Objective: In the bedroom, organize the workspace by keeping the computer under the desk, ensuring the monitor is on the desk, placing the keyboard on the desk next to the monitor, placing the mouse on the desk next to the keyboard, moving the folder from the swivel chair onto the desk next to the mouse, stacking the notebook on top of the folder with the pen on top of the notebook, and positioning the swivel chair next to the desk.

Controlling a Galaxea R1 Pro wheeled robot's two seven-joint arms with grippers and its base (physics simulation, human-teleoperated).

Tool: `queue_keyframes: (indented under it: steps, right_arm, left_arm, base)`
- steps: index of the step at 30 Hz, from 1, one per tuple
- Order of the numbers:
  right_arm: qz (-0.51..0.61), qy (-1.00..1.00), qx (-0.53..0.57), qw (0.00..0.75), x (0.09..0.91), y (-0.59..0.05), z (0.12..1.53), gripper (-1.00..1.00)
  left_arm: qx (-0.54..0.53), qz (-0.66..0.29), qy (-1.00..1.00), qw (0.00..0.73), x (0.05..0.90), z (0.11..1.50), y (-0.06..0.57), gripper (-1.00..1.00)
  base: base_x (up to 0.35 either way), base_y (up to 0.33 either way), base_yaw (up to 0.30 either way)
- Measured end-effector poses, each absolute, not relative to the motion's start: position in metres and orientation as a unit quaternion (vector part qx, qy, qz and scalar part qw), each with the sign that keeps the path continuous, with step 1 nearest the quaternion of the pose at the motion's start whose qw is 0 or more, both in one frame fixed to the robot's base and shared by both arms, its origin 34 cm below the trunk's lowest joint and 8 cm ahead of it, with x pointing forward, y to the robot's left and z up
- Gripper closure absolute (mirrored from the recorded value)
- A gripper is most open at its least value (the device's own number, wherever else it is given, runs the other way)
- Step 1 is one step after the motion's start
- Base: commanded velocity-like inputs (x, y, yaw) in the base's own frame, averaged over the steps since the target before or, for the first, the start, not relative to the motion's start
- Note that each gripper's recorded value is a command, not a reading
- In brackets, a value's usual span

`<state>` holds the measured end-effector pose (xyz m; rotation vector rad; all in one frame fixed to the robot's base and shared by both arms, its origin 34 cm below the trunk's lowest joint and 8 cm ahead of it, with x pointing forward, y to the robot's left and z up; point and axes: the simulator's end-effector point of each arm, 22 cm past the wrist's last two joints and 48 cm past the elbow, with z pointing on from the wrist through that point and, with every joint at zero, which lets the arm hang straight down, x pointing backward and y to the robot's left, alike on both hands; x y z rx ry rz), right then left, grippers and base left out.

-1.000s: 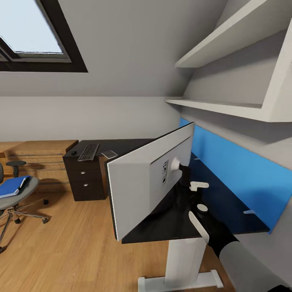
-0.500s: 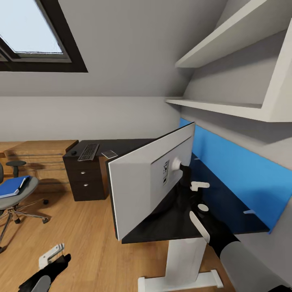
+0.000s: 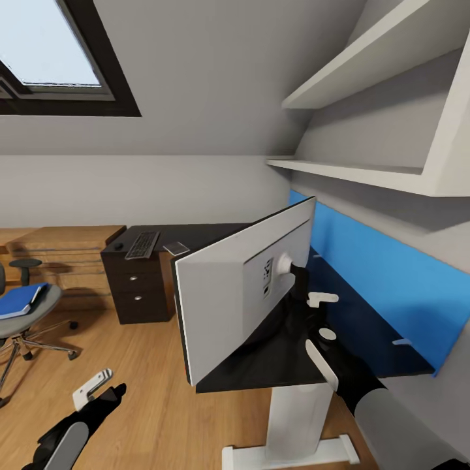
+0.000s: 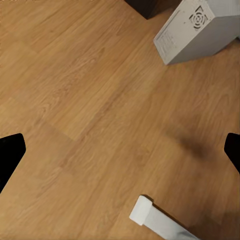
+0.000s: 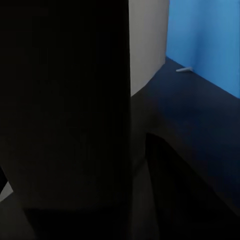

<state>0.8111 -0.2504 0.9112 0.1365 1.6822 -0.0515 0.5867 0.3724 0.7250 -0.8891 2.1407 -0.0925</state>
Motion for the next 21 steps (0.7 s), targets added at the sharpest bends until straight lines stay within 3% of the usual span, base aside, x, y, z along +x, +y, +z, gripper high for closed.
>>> queue_keyframes:
  steps: [21]
  right_arm:
    - [-0.024,0.744,0.061,0.665,0.811,-0.253,0.912,1.0]
  left_arm:
    - [-0.351,-0.019,0.854,0.385,0.577,0.707,0.376,-1.0]
  base:
    - [0.296,-0.126,0.0]
